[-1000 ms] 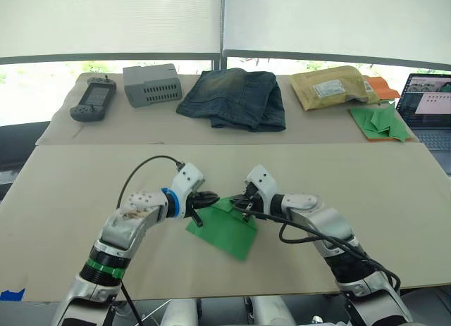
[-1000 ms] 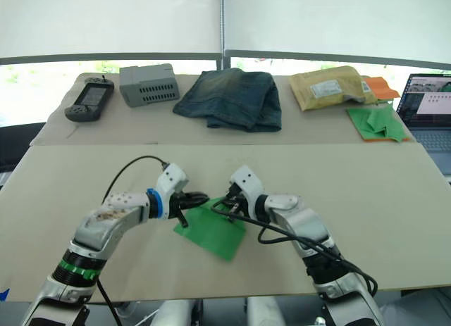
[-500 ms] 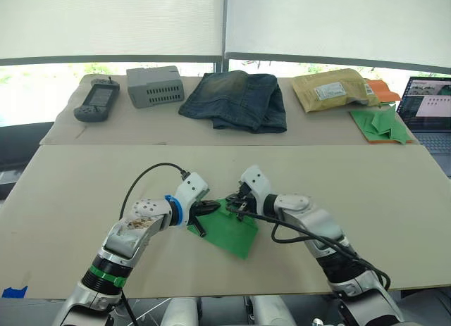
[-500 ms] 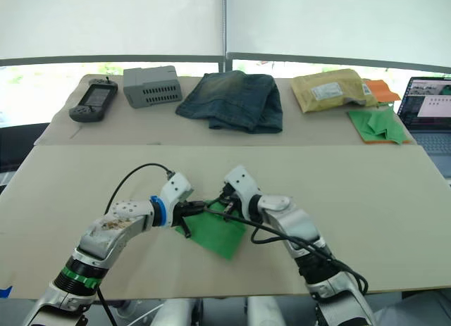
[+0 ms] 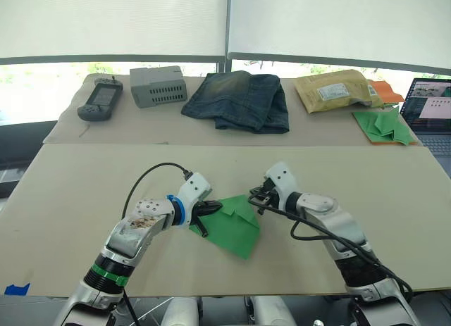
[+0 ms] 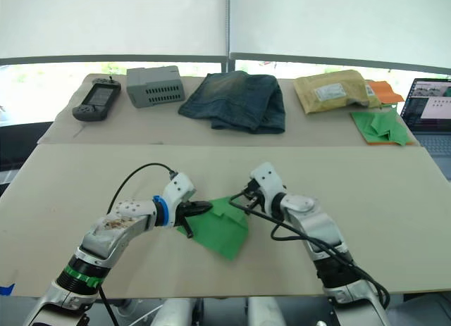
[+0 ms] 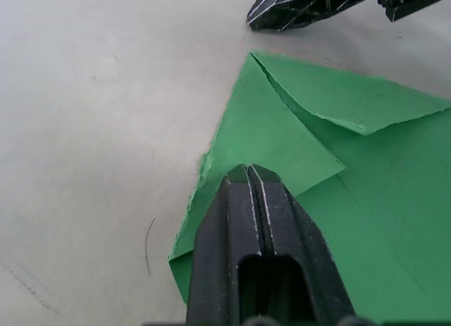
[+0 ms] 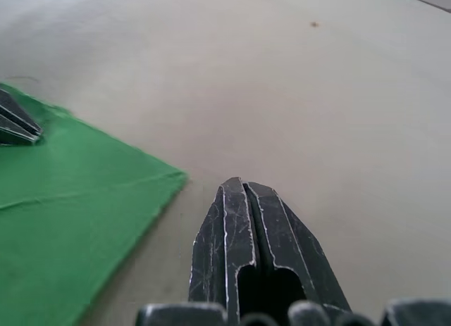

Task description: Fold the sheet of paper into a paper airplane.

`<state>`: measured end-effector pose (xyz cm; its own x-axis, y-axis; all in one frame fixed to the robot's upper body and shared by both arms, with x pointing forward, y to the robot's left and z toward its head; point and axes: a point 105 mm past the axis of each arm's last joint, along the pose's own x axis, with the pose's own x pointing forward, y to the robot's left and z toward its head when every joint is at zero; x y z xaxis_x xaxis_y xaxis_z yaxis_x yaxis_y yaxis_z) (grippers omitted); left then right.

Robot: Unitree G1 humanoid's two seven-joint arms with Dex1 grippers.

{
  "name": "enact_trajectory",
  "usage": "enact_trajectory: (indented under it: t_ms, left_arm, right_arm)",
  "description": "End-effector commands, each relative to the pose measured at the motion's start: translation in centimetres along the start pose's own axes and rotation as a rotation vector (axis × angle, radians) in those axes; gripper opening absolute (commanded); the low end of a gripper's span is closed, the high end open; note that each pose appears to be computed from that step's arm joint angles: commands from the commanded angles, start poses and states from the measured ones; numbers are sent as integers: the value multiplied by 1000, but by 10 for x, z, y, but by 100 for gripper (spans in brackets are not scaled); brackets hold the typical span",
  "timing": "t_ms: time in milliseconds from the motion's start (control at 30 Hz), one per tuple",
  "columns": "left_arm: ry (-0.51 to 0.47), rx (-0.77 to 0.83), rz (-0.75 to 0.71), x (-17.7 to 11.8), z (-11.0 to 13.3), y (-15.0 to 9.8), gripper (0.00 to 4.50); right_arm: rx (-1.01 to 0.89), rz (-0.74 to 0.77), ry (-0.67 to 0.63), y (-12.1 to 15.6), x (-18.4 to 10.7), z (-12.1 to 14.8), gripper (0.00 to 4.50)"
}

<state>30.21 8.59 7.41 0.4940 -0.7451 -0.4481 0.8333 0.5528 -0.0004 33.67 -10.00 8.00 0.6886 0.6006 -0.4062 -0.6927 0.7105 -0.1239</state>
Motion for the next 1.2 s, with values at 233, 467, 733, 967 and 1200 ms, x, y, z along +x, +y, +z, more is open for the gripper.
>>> enact_trajectory:
  t_ms: [233,467,733,967,1200]
  left_arm:
    - [21,-4,3,1,-4,1,2]
    - [22,-21,24,-1,-6,4,2]
    - [45,-66,200,-10,-25,32,2]
    - [78,-91,249,-31,-38,38,2]
    - [10,-90,279,-46,-26,44,2]
  right_arm:
    - [-77,110,-256,27,-2,53,0]
    - [-83,160,-166,46,10,26,0]
    - [-66,178,-93,56,20,7,0]
    - [-65,187,-66,55,21,0,0]
    - [-85,169,-102,45,20,11,0]
